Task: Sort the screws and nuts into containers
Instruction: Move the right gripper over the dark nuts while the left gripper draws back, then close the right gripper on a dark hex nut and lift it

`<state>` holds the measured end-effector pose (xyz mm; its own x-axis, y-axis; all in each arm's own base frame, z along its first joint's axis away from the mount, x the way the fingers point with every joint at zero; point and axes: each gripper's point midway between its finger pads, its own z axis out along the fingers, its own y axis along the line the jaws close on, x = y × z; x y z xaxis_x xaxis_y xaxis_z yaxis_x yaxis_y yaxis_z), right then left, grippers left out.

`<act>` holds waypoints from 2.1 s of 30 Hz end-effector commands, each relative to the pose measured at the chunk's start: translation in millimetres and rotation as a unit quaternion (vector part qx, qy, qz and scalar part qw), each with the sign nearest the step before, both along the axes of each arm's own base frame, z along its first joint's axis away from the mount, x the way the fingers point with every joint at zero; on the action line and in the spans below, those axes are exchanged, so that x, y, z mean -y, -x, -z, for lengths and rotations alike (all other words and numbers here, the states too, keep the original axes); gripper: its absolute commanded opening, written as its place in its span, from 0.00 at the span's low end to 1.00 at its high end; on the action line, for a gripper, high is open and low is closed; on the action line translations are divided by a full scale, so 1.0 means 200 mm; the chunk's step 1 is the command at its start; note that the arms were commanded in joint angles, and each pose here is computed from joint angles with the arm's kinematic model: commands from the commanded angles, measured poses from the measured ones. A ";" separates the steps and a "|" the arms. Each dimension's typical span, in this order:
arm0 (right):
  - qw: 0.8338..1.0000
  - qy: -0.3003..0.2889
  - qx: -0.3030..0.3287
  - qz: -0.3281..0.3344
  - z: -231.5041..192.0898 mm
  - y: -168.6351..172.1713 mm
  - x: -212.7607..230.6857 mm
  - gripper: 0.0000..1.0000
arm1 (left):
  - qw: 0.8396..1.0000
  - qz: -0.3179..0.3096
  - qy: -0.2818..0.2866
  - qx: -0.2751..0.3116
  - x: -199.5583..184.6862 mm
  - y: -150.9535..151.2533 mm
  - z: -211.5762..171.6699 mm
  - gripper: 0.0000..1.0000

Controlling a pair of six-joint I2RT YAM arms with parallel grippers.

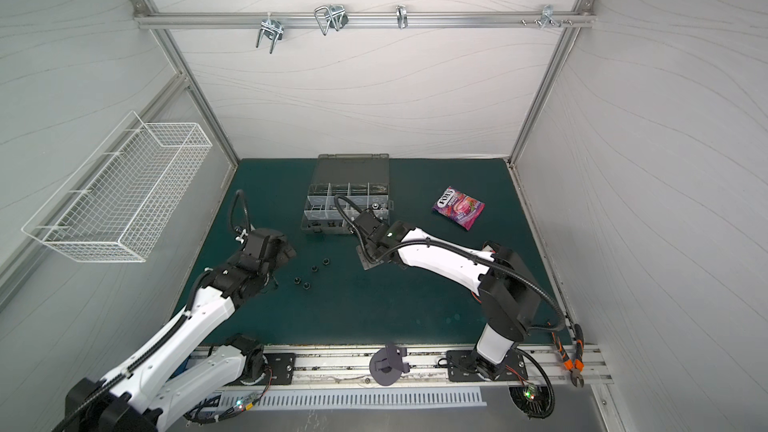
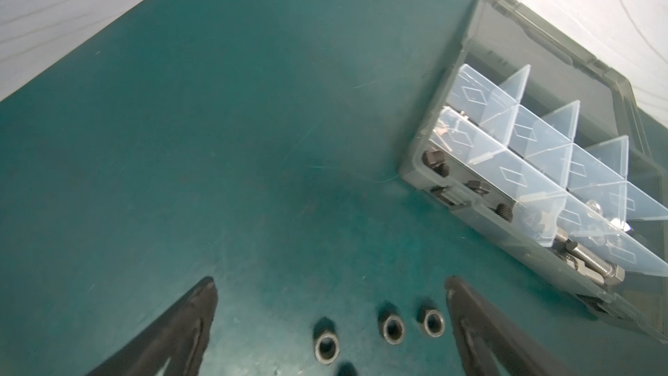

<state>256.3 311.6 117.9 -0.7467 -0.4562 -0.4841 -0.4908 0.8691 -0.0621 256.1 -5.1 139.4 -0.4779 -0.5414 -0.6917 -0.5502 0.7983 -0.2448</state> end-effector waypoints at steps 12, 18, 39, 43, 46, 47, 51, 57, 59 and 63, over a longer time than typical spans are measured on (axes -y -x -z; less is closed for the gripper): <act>0.987 -0.002 -0.085 -0.134 0.30 0.09 -0.52 0.59 | 0.997 -0.074 0.010 0.018 -0.19 0.33 0.05 0.99; 0.983 0.020 -0.072 -0.165 0.36 0.08 -0.62 0.54 | 0.997 -0.071 0.033 0.008 -0.17 0.36 0.11 0.99; 0.978 0.022 -0.096 -0.181 0.54 0.06 -0.76 0.51 | 0.996 -0.081 0.034 -0.020 -0.17 0.40 0.17 0.99; 0.978 0.020 -0.102 -0.183 0.56 0.06 -0.78 0.49 | 0.996 -0.079 0.036 -0.021 -0.16 0.39 0.17 0.99; 0.977 0.021 -0.106 -0.183 0.58 0.05 -0.78 0.45 | 0.996 -0.080 0.037 -0.022 -0.16 0.39 0.18 0.99; 0.977 0.021 -0.107 -0.182 0.58 0.05 -0.78 0.44 | 0.996 -0.080 0.038 -0.022 -0.16 0.39 0.18 0.99; 0.977 0.019 -0.120 -0.174 0.60 0.04 -0.76 0.39 | 0.996 -0.078 0.037 -0.022 -0.16 0.38 0.18 0.99; 0.977 0.017 -0.136 -0.164 0.61 0.05 -0.73 0.31 | 0.996 -0.078 0.034 -0.022 -0.16 0.38 0.18 0.99; 0.977 0.017 -0.135 -0.163 0.61 0.05 -0.72 0.31 | 0.996 -0.077 0.035 -0.022 -0.16 0.38 0.18 0.99; 0.978 0.022 -0.131 -0.161 0.62 0.04 -0.71 0.30 | 0.997 -0.072 0.036 -0.020 -0.15 0.37 0.18 0.99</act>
